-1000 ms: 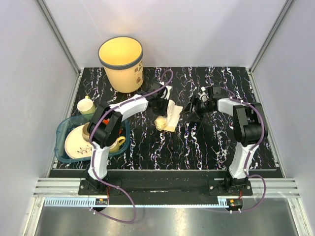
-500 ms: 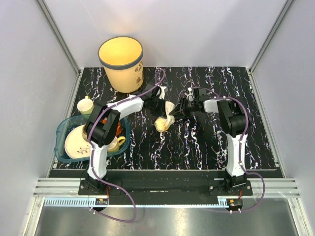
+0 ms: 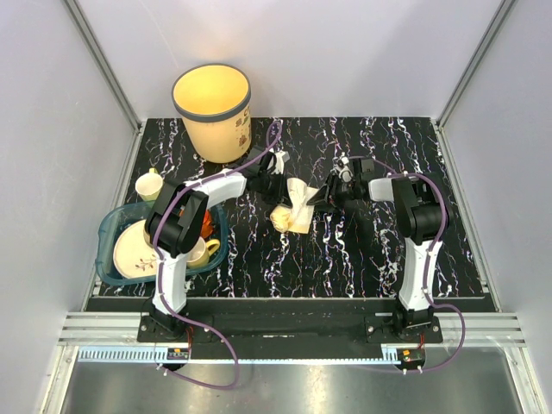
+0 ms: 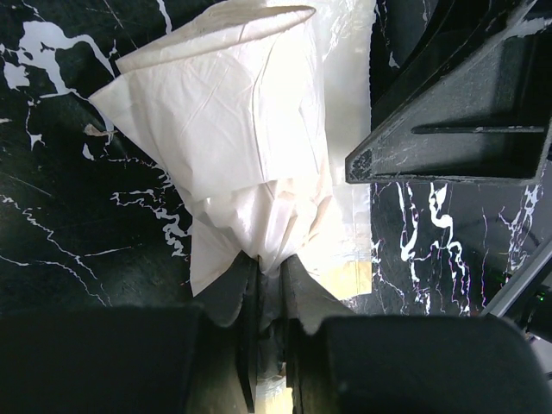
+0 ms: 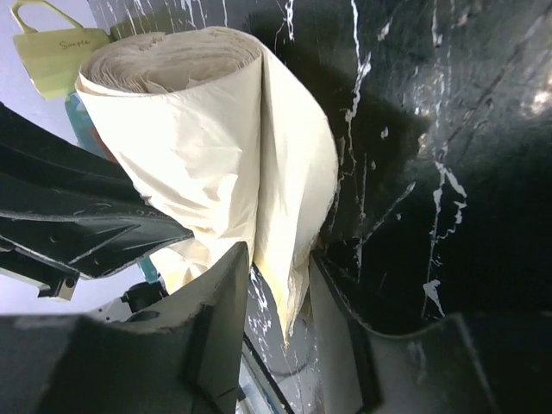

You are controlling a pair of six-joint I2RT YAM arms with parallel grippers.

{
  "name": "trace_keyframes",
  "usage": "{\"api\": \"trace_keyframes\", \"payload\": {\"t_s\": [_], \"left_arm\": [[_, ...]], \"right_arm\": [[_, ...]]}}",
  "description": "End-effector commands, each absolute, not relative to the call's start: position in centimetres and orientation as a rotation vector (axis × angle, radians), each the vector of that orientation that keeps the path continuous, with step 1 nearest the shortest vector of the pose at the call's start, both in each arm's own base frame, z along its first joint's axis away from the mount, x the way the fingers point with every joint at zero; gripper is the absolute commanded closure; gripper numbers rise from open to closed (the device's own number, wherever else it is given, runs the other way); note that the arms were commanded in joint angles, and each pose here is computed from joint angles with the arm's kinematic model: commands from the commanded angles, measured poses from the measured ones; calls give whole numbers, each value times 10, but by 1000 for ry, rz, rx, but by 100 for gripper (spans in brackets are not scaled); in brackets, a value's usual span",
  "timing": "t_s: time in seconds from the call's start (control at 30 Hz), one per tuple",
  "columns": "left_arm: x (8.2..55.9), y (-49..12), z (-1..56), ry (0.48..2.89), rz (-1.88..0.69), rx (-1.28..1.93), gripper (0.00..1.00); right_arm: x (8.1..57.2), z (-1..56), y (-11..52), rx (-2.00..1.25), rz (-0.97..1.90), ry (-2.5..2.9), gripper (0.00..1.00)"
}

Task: Put the trash bags into the trash bin
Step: Unfold the trash bag at the center of the board.

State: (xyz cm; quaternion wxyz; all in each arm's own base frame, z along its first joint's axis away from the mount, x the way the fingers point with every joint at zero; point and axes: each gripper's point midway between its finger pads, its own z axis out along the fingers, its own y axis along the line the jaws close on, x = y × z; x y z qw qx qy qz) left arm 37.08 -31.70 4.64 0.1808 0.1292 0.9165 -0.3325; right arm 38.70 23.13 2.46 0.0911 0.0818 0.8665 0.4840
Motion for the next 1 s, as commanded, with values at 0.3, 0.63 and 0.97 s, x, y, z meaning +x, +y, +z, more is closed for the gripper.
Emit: {"api": "trace_keyframes", "payload": {"t_s": [0.3, 0.63, 0.97], "left_arm": [[368, -313, 57, 2552, -951, 361, 63], [363, -307, 77, 2496, -1123, 445, 5], [356, -327, 86, 2416, -1364, 421, 1]], "right_arm": [[380, 9, 216, 309, 1375, 2629, 100], [364, 130, 213, -42, 1451, 2454, 100], [350, 157, 203, -281, 1388, 2535, 100]]}}
